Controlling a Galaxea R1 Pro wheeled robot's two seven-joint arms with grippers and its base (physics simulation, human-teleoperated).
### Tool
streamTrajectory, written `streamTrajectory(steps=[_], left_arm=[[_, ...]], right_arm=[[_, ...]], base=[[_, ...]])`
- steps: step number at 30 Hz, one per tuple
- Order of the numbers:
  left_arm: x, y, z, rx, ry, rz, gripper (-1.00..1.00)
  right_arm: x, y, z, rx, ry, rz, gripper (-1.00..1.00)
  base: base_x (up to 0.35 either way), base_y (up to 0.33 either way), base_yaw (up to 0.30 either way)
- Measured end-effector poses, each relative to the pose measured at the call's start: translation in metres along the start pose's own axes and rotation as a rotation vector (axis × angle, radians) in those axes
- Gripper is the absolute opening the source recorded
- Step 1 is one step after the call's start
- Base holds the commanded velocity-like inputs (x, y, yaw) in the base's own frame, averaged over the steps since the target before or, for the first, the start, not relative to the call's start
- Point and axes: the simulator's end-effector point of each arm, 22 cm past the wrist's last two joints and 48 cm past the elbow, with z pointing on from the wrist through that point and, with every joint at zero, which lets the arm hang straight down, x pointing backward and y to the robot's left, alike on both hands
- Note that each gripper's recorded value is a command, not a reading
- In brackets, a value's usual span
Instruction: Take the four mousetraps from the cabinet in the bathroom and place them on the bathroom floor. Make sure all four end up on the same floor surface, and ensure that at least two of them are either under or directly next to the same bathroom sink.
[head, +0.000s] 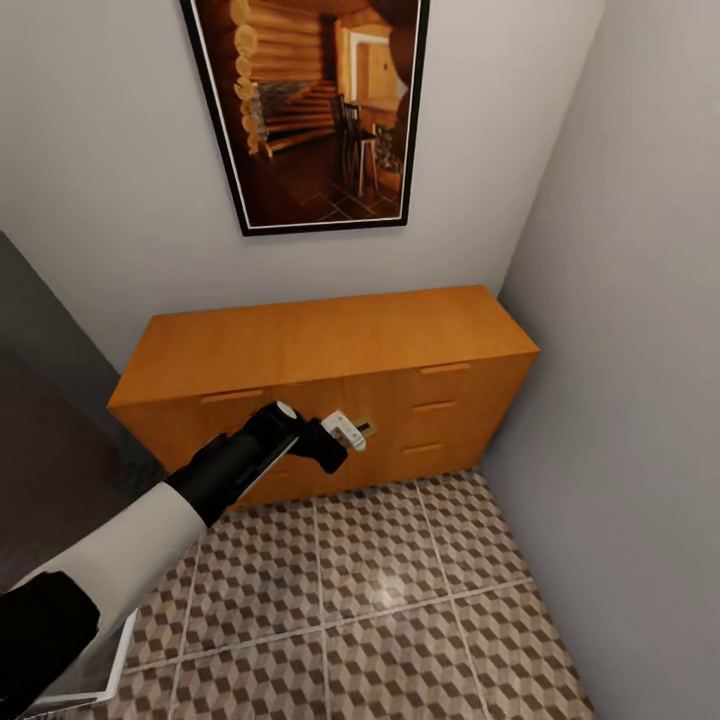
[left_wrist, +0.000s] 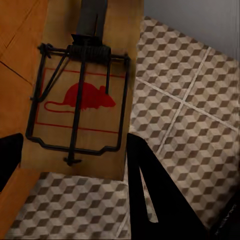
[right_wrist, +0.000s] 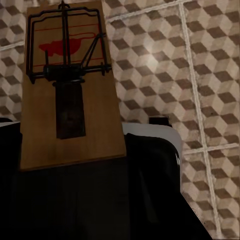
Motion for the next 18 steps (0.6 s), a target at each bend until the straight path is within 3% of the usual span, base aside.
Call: streamTrajectory(steps=[3,6,8,13,18], left_arm=[[0.022,-0.006,0.013,0.011,0.059,0.004,-1.00],[0.055,-0.007,0.028,0.019,0.134,-0.018,-1.00],[0.072,-0.006,0.036,0.025,0.153,-0.032,-1.00],[0.134,-0.001,0.063,0.046,0.149,-0.073,-1.00],[0.210,-0.001,0.079,0.049,0.133,-0.198,-1.00]], right_arm=[[0.000,0.000,0.000,0.000,0.000,0.000,-1.00],[0.000,-0.001,0.000,0.001,-0.001,-0.001,-1.00],[-0.001,-0.002,0.000,0.003,-0.003,-0.002,-1.00],[-0.003,-0.006,0.000,0.007,-0.008,-0.005,-1.00],[-0.007,-0.010,0.000,0.015,-0.021,-0.007,-1.00]], base=[[-0.301,-0.031,0.000],[-0.115,-0.015,0.000],[-0.043,-0.006,0.000],[-0.012,-0.002,0.000],[-0.001,0.000,0.000]])
